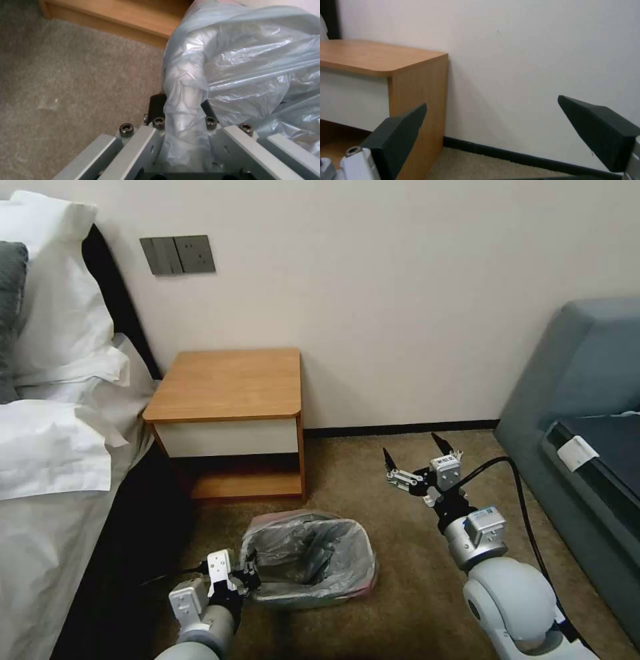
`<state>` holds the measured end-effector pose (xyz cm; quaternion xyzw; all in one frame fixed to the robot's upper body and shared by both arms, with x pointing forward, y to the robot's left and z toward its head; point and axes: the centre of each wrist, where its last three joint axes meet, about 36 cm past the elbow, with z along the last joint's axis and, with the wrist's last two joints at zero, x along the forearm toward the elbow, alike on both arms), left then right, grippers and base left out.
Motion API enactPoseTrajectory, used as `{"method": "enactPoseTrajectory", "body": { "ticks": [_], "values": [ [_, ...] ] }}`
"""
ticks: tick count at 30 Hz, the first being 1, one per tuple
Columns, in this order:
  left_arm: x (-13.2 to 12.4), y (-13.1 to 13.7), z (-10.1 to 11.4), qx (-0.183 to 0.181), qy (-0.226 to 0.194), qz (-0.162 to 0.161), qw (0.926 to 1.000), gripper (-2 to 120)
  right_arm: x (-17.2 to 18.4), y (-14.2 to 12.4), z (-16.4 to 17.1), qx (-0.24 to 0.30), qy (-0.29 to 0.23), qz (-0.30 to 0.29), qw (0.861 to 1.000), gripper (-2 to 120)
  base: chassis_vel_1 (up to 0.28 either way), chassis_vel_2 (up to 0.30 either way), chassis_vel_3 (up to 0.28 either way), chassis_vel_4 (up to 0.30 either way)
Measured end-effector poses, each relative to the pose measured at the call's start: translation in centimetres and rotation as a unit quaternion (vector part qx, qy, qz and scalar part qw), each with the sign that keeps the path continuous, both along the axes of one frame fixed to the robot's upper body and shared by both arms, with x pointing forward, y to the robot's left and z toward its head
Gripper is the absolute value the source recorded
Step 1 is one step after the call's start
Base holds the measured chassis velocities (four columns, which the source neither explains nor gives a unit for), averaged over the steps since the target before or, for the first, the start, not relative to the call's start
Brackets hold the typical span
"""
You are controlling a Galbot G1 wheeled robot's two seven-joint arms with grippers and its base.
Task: Pick up the garbage bag from the table and place it over the trash can.
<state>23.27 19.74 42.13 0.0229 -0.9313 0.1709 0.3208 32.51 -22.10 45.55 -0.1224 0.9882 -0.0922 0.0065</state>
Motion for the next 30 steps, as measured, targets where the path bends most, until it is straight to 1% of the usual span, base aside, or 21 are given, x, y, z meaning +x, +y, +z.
{"method": "enactPoseTrajectory", "body": {
  "ticks": [4, 6, 7, 9, 10, 12, 13, 14, 15, 16, 17, 20, 21, 23, 24, 25, 27, 28, 29, 30],
  "values": [
    [0.4, 0.0, -0.2, 0.002, 0.009, 0.001, 1.0, 5, 0.2, -0.1, 0.0, -0.001, -0.002, 0.0, 1.0, 100, 0.0, 0.0, 0.0, 0.0],
    [0.7, -0.1, -0.2, 0.001, 0.014, 0.0, 0.9999, 13, 0.3, -0.1, 0.0, -0.001, -0.002, 0.001, 1.0, 100, 0.0, 0.0, 0.0, 0.0],
    [0.7, -0.1, -0.2, 0.001, 0.014, 0.0, 0.9999, 13, 0.3, -0.1, 0.0, -0.001, -0.002, 0.001, 1.0, 100, 0.0, 0.0, 0.0, 0.0],
    [0.9, 0.0, -0.3, 0.001, 0.016, -0.001, 0.9999, 23, 0.4, -0.1, 0.0, -0.001, -0.002, 0.0, 1.0, 100, 0.0, 0.0, 0.0, 0.0],
    [0.9, 0.0, -0.3, 0.001, 0.016, -0.001, 0.9999, 23, 0.4, -0.1, 0.0, -0.001, -0.002, 0.0, 1.0, 100, 0.0, 0.0, 0.0, 0.0],
    [1.1, 0.0, -0.5, 0.002, 0.018, 0.0, 0.9998, 34, 0.5, -0.2, 0.1, -0.002, -0.003, 0.0, 1.0, 100, 0.0, 0.0, 0.0, 0.0],
    [1.1, 0.0, -0.5, 0.002, 0.018, 0.0, 0.9998, 34, 0.5, -0.2, 0.1, -0.002, -0.003, 0.0, 1.0, 100, 0.0, 0.0, 0.0, 0.0],
    [1.1, 0.0, -0.4, 0.002, 0.018, 0.0, 0.9998, 37, 0.6, -0.1, 0.1, -0.002, -0.004, 0.0, 1.0, 100, 0.0, 0.0, 0.0, 0.0],
    [1.1, 0.1, -0.4, 0.003, 0.019, 0.003, 0.9998, 45, 0.7, -0.1, 0.2, -0.002, -0.004, -0.001, 1.0, 100, 0.0, 0.0, 0.0, 0.0],
    [1.2, 0.2, -0.4, 0.004, 0.019, 0.004, 0.9998, 49, 0.8, 0.0, 0.3, -0.002, -0.005, 0.0, 1.0, 100, 0.0, 0.0, 0.0, 0.0],
    [1.2, 0.2, -0.4, 0.004, 0.019, 0.004, 0.9998, 49, 0.8, 0.0, 0.3, -0.002, -0.005, 0.0, 1.0, 100, 0.0, 0.0, 0.0, 0.0],
    [1.2, 0.5, 0.0, 0.006, 0.018, 0.009, 0.9998, 65, 0.9, 0.3, 0.4, 0.0, -0.004, 0.002, 1.0, 100, 0.0, 0.0, 0.0, 0.0],
    [1.2, 0.5, 0.0, 0.006, 0.018, 0.009, 0.9998, 65, 0.9, 0.3, 0.4, 0.0, -0.004, 0.002, 1.0, 100, 0.0, 0.0, 0.0, 0.0],
    [1.3, 0.6, 0.1, 0.007, 0.018, 0.011, 0.9997, 70, 0.9, 0.4, 0.4, 0.002, -0.003, 0.003, 1.0, 100, 0.0, 0.0, 0.0, 0.0],
    [1.3, 0.8, 0.2, 0.01, 0.017, 0.013, 0.9997, 78, 0.9, 0.6, 0.3, 0.004, -0.001, 0.004, 1.0, 100, 0.0, 0.0, 0.0, 0.0],
    [1.4, 0.9, 0.2, 0.01, 0.017, 0.015, 0.9997, 83, 0.9, 0.7, 0.3, 0.006, 0.0, 0.004, 1.0, 100, 0.0, 0.0, 0.0, 0.0],
    [1.4, 1.0, 0.3, 0.01, 0.016, 0.016, 0.9997, 84, 0.9, 0.7, 0.3, 0.006, 0.0, 0.004, 1.0, 100, 0.0, 0.0, 0.0, 0.0],
    [1.5, 1.3, 0.6, 0.009, 0.016, 0.016, 0.9997, 93, 0.8, 0.7, 0.2, 0.009, 0.004, 0.003, 1.0, 100, 0.0, 0.0, 0.0, 0.0],
    [1.5, 1.3, 0.6, 0.009, 0.016, 0.016, 0.9997, 93, 0.8, 0.7, 0.2, 0.009, 0.004, 0.003, 1.0, 100, 0.0, 0.0, 0.0, 0.0],
    [1.5, 1.4, 0.8, 0.009, 0.017, 0.015, 0.9997, 97, 0.8, 0.7, 0.2, 0.011, 0.006, 0.002, 1.0, 100, 0.0, 0.0, 0.0, 0.0]
  ]
}}
